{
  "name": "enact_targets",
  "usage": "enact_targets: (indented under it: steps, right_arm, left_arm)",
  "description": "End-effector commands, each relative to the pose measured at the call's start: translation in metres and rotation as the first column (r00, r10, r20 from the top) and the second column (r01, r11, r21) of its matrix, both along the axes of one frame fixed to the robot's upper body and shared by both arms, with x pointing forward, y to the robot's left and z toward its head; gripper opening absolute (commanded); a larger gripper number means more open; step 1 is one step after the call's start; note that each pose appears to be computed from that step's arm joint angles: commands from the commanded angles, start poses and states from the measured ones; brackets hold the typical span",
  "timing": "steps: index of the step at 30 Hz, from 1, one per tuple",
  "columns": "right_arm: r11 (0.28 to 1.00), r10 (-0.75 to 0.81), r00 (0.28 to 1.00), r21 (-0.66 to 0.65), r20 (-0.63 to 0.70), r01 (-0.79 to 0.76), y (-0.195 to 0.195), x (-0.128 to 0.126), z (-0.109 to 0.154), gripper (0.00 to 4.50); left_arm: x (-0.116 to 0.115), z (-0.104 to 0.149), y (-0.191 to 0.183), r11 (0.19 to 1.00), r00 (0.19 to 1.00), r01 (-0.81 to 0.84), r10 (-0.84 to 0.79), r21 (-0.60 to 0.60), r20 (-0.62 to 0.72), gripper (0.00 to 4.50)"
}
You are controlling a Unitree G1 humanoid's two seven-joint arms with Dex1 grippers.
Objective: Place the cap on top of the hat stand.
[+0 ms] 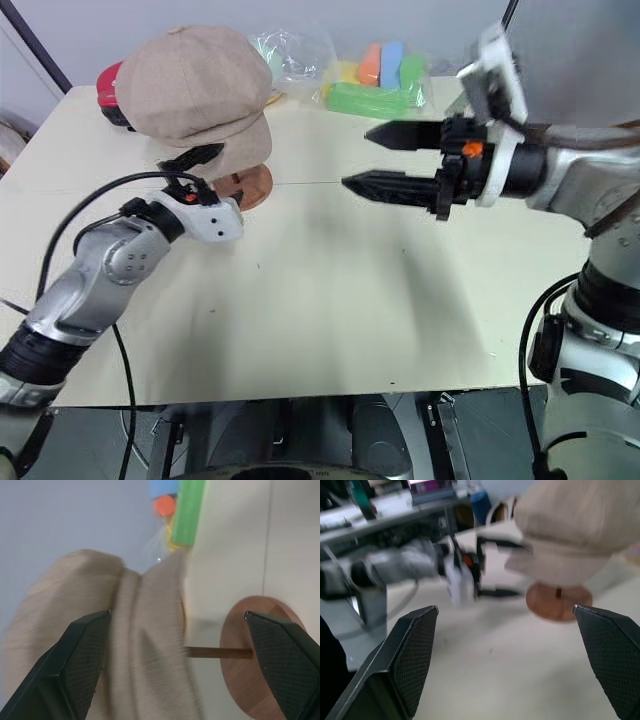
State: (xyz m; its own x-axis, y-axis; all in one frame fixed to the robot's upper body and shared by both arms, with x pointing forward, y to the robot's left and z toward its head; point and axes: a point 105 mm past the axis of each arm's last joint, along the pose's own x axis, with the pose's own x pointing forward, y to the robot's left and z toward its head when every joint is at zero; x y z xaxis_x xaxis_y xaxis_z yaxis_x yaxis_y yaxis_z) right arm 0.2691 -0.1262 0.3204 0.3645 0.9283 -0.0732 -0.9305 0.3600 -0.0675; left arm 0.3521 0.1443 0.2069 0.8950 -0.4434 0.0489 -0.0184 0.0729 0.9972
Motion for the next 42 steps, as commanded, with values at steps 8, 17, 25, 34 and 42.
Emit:
enact_targets:
  steps: [8, 17, 25, 34, 42]
  right_arm:
    - [0.999, -0.032, 0.998, 0.026, 0.054, 0.031, -0.006, -0.004, 0.011, 4.50]
    - [0.998, -0.054, 0.997, 0.019, 0.052, 0.053, -0.009, -0.002, 0.007, 4.50]
    - [0.999, -0.053, 0.998, -0.001, 0.046, 0.053, -0.006, 0.004, 0.000, 4.50]
    - [0.999, -0.049, 0.997, -0.011, 0.057, 0.050, -0.005, 0.005, -0.001, 4.50]
    - [0.998, -0.057, 0.996, -0.013, 0.066, 0.058, -0.006, 0.006, 0.000, 4.50]
  left_arm:
    - [0.011, 0.027, 0.010, 0.999, 0.991, -0.016, 0.021, -0.039, 0.129, 1.03]
    - [-0.014, 0.056, 0.048, 0.990, 0.958, 0.124, -0.102, -0.066, 0.270, 0.04]
    - [-0.021, 0.081, 0.081, 0.955, 0.930, 0.293, -0.276, -0.039, 0.242, 0.04]
    - [-0.011, 0.060, 0.087, 0.938, 0.930, 0.340, -0.346, 0.065, 0.122, 0.04]
    - [-0.010, 0.049, 0.085, 0.931, 0.925, 0.360, -0.365, 0.061, 0.106, 2.04]
